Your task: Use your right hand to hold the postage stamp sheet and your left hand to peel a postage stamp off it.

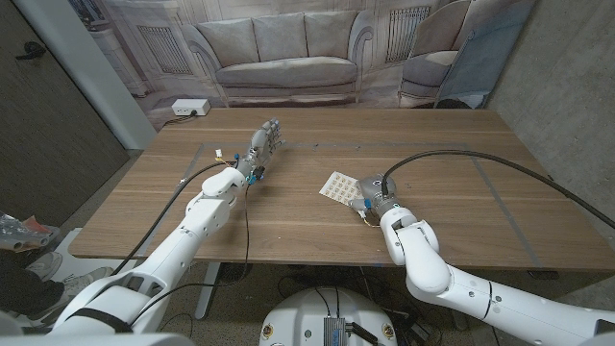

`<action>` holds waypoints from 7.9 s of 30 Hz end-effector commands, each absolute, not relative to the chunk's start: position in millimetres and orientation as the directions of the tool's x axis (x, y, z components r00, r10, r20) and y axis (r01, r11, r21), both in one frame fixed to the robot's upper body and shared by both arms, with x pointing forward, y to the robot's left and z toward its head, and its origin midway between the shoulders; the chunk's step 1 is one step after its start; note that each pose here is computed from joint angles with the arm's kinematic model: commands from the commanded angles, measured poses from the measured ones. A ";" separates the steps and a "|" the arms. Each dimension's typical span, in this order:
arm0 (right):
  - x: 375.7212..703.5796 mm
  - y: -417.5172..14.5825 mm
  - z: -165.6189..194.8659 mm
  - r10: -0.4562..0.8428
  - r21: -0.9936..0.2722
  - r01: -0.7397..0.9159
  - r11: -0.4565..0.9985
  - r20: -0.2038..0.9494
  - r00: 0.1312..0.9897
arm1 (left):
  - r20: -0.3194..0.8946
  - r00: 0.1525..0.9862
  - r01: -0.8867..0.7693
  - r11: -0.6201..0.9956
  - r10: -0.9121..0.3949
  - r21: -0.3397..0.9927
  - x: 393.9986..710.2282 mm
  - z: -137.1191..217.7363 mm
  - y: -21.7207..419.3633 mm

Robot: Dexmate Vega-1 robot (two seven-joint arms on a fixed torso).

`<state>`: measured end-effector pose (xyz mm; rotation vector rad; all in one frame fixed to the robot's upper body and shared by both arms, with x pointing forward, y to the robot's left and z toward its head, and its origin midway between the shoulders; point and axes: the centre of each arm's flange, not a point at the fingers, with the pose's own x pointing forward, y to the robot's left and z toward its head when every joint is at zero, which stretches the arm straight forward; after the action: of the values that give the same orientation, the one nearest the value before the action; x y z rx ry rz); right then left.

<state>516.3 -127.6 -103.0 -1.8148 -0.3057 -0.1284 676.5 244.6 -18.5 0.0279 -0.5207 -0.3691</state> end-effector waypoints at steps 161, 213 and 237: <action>495.5 -113.6 -108.6 0.197 -0.279 0.959 -0.046 0.939 0.283 | 0.477 0.613 0.155 0.689 -0.629 0.708 670.3 62.7 165.3; 509.4 -111.9 -105.4 0.183 -0.311 0.949 -0.050 0.931 0.315 | 0.582 0.603 0.092 0.772 -0.545 0.628 670.7 63.9 161.9; 523.9 -110.4 -97.1 0.164 -0.421 0.907 -0.036 0.892 0.420 | 0.737 0.531 -0.115 0.826 -0.419 0.552 665.3 71.3 147.5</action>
<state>518.0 -111.8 -102.8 -1.5153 -1.0276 -0.8298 670.1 158.3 66.4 0.5844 -0.9214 -0.2467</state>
